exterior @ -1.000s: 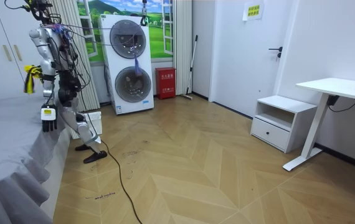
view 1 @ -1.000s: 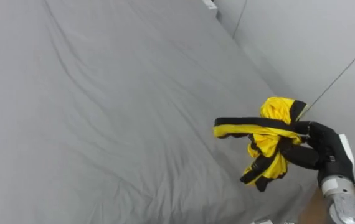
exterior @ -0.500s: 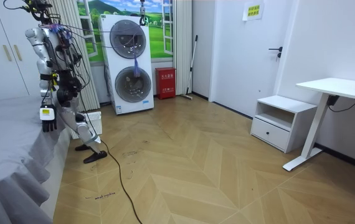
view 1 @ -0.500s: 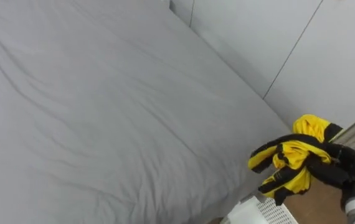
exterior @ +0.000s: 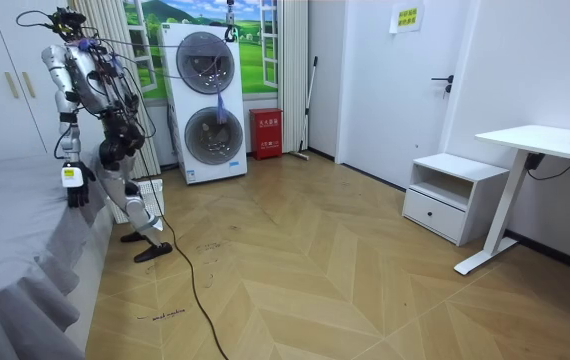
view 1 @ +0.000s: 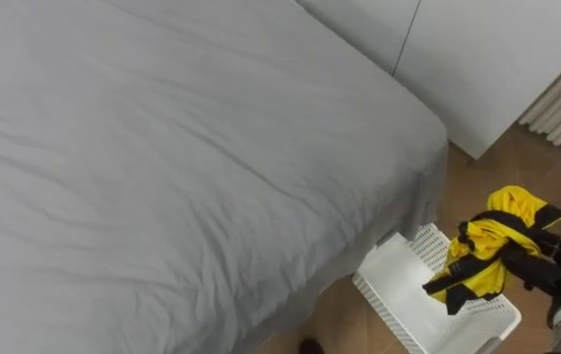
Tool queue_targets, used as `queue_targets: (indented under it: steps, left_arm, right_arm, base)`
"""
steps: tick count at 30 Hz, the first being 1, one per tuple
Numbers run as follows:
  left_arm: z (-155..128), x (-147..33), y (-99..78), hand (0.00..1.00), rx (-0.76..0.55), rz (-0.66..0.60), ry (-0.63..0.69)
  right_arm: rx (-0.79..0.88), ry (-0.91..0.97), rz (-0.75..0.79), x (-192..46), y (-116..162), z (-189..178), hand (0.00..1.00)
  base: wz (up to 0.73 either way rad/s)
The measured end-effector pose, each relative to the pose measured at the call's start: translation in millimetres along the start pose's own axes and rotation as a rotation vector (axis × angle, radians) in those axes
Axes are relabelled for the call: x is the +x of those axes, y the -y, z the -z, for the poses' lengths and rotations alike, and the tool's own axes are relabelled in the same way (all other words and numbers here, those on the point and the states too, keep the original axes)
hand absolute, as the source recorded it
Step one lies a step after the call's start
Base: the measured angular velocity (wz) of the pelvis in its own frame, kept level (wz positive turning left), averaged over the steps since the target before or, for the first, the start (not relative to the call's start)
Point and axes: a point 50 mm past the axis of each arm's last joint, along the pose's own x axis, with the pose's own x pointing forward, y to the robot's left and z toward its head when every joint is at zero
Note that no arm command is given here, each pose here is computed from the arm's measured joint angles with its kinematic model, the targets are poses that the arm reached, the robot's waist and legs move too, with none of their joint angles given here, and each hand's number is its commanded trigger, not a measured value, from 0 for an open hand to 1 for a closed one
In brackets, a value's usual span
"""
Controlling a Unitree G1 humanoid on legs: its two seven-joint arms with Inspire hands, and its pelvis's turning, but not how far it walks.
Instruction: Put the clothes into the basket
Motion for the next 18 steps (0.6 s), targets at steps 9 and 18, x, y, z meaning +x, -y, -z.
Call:
queue_targets:
  steps: [9,18]
  left_arm:
    - [-27,1.5,8.1,0.0,-0.08,0.034,0.089]
    - [-35,0.7,11.4,0.0,-0.078,0.047,0.133]
  right_arm:
    - [0.073,-0.079,0.035,8,-15,6,0.0]
    - [0.063,-0.121,0.086,7,-10,17,0.0]
  base:
    - [0.03]
    - [0.09]
